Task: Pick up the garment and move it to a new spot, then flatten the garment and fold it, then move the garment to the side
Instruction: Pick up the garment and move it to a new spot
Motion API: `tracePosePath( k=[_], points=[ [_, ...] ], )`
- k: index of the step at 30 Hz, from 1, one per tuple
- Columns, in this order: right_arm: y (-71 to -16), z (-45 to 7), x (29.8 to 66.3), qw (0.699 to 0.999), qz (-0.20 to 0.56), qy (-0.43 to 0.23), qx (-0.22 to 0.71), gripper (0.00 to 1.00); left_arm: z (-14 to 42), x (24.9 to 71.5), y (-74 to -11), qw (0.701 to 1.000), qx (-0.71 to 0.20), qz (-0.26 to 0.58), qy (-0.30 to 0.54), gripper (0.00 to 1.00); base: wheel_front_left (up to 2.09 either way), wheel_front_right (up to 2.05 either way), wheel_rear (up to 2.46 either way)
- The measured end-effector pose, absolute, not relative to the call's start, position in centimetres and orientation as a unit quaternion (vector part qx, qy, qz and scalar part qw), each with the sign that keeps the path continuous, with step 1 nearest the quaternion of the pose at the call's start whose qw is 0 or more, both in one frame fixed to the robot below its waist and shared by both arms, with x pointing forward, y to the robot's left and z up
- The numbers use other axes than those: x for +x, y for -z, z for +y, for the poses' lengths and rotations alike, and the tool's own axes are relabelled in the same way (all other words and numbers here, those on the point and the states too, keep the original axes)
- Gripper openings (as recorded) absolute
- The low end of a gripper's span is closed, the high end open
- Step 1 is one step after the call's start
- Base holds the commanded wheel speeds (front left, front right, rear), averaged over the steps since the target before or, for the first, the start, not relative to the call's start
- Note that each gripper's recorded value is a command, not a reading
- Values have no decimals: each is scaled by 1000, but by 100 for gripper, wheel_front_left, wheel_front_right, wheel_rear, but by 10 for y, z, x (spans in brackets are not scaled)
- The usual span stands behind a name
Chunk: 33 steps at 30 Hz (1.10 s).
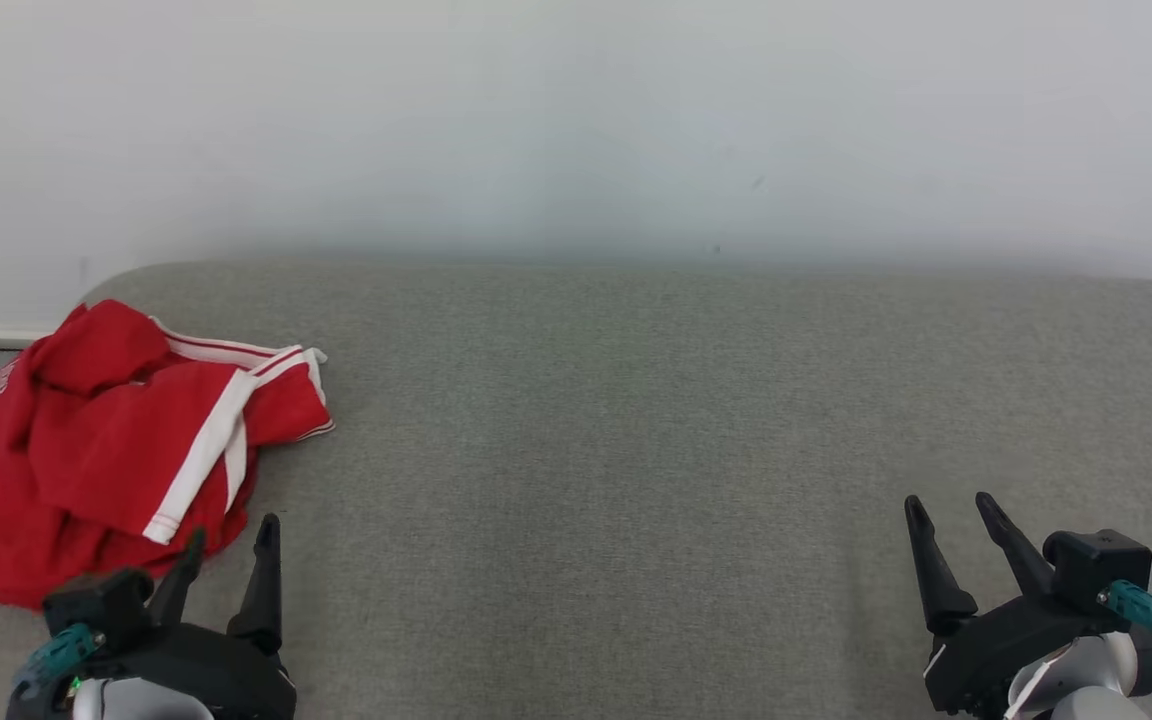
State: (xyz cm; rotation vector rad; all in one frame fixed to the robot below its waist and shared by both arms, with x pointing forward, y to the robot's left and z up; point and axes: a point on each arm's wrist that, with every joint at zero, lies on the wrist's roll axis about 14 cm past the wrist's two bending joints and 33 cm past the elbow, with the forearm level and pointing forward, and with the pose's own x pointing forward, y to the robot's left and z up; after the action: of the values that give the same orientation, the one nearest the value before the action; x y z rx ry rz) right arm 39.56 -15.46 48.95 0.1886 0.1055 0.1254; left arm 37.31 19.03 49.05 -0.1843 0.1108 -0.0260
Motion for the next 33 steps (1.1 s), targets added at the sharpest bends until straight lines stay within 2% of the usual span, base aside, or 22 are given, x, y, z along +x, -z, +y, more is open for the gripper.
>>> tracePosePath(
  k=[13,26,33],
  points=[
    [-503,-72,416,978,47,-179,93,100,266,320,-482,987,-106,49,-108,100,0,0,0],
    [-504,5,422,945,61,-313,74,100,311,279,-485,974,-114,40,-193,100,0,0,0],
    [-507,27,421,933,66,-345,77,100,320,272,-480,969,-116,55,-210,100,0,0,0]
  ],
)
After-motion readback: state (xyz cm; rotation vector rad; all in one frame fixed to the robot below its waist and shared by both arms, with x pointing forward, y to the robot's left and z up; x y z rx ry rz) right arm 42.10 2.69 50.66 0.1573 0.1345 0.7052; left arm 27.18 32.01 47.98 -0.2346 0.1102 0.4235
